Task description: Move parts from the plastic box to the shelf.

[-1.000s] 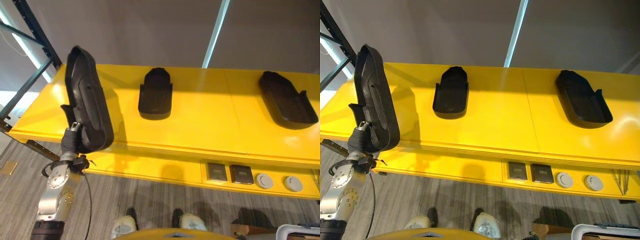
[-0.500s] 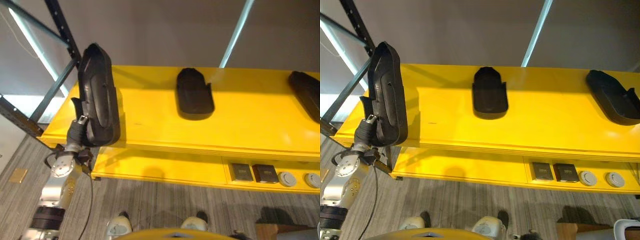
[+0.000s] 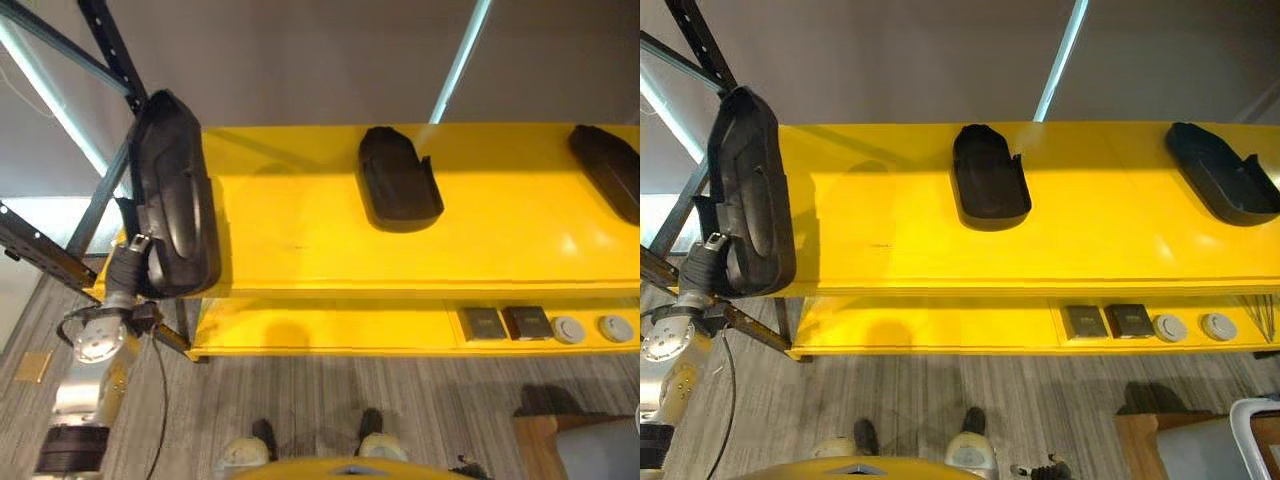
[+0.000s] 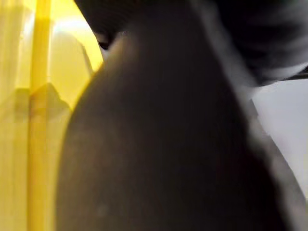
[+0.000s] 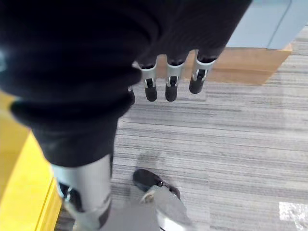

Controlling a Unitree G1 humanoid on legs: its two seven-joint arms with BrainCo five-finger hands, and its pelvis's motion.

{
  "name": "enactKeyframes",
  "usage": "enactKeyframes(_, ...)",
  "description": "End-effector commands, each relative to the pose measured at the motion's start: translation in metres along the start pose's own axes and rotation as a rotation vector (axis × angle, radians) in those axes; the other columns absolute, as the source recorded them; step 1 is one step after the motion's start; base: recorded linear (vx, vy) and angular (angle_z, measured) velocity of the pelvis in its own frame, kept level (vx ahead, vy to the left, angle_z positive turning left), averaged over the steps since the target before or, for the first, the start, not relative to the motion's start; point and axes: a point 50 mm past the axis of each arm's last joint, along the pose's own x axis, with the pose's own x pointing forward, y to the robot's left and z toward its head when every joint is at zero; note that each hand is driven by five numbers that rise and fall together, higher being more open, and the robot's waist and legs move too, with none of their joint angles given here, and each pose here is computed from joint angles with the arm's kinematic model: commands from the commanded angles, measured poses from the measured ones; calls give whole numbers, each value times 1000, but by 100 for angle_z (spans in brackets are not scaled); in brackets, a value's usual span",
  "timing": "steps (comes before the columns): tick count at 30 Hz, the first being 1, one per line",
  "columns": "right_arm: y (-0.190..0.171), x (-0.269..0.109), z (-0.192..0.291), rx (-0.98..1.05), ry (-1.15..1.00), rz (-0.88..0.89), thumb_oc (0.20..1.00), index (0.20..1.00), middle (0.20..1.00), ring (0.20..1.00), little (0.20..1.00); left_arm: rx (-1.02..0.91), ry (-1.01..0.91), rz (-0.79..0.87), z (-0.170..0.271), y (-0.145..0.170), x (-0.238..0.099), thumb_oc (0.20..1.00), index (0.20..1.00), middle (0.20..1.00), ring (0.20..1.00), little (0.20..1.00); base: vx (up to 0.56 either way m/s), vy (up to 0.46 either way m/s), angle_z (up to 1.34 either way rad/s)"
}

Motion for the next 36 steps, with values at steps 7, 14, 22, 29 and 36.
enactKeyframes(7,-15,0,-13,-200,31,26,1000,1000,1000,1000,1000,342,67,115,53,43,68,200,200,200,200,200,79,-21,-13)
enactKeyframes(14,-19,0,-19,-291,30,45,1000,1000,1000,1000,1000,455,284,347,48,95,93,200,200,200,200,200,67,0,-25)
enactKeyframes(22,-18,2,-25,-284,37,47,1000,1000,1000,1000,1000,524,592,407,-17,98,78,200,200,200,200,200,46,-18,-12)
enactKeyframes(29,-18,2,-24,-277,32,45,1000,1000,1000,1000,1000,614,644,408,-33,96,71,200,200,200,200,200,6,-10,-5)
enactKeyframes(36,-19,2,-27,-285,40,47,1000,1000,1000,1000,1000,704,627,441,-28,105,70,200,200,200,200,200,0,0,0)
